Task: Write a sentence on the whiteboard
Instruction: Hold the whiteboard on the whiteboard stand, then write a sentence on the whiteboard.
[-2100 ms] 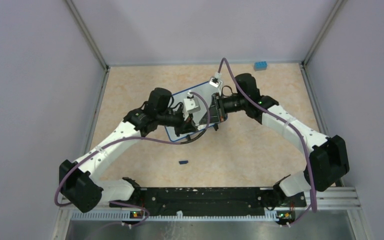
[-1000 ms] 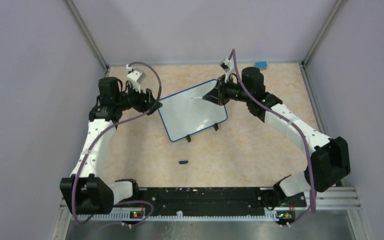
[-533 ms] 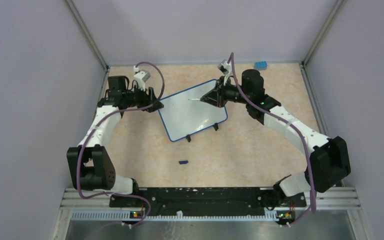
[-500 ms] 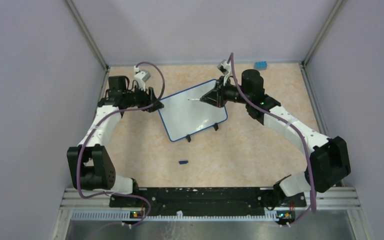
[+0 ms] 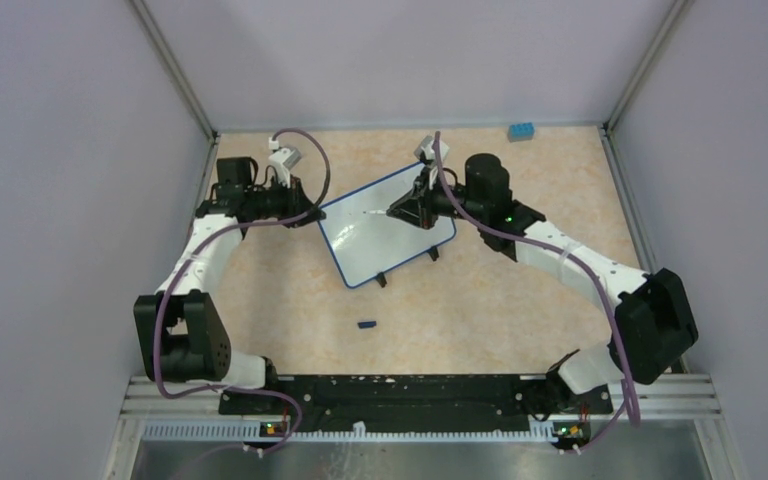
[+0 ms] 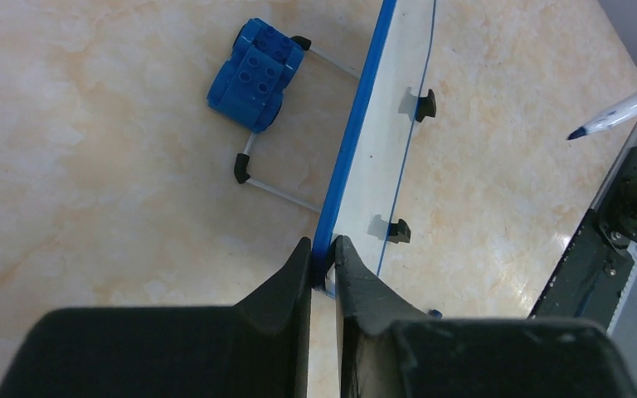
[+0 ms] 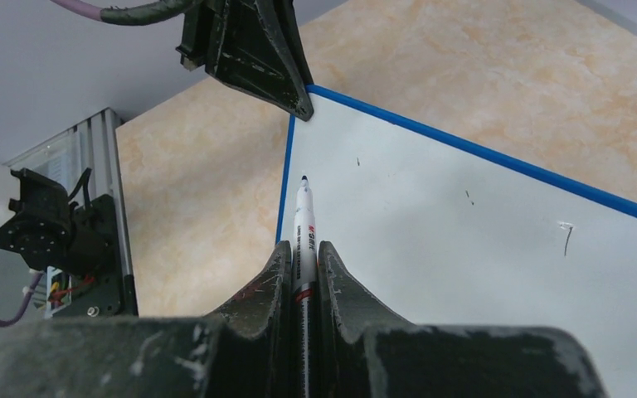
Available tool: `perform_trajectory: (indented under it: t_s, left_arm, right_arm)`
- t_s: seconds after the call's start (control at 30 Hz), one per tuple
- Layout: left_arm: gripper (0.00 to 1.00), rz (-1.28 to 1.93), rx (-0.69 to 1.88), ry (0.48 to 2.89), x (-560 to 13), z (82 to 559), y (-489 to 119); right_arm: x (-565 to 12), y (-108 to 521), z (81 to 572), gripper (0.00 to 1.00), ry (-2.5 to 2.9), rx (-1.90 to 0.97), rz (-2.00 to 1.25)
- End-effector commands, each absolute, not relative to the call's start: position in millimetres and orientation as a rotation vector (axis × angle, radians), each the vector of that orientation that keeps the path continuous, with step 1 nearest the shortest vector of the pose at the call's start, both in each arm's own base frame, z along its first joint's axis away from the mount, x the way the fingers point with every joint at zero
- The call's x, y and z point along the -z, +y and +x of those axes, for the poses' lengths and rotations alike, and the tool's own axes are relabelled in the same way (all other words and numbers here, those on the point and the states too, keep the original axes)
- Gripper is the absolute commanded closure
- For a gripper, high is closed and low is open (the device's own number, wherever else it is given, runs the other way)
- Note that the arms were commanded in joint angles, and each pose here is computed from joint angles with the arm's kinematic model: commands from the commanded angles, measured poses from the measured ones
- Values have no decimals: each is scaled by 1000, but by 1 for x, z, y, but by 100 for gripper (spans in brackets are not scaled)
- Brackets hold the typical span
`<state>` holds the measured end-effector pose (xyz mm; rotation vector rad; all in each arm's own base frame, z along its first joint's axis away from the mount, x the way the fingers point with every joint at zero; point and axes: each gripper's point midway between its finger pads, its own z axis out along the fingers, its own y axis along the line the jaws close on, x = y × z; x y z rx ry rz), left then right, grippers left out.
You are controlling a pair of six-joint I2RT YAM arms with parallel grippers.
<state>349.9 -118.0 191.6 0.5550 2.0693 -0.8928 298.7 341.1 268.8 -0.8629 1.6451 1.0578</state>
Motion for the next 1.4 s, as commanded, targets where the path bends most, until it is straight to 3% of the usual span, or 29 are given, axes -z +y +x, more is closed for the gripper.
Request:
perform_trajectory:
  t_s: [0.0,0.27,0.5,0.93,1.23,1.37]
  left_arm:
    - [87,588,924,2034,-195,343,-123]
    - [90,578,970,2052,-191,350,-125]
    - [100,582,980,2088,-181,355,-124]
    - [100,581,972,2134,-167,360,-121]
    - [70,639,1046,2131,-175,356,-126]
    - [61,653,1118,2075,-185,350,-130]
  right_arm:
    - [-267,351,303,100,1567,-975,-924]
    - [-260,353,302,100,1542,-920,-982]
    - [-261,358,308,100,1536,-872,-1012]
    - [-253,373,314,100,1535,-839,-1033]
    - [-258,376,327,100,1616,-709,-1078]
    - [-262,373,328,100,1583,-668,-1109]
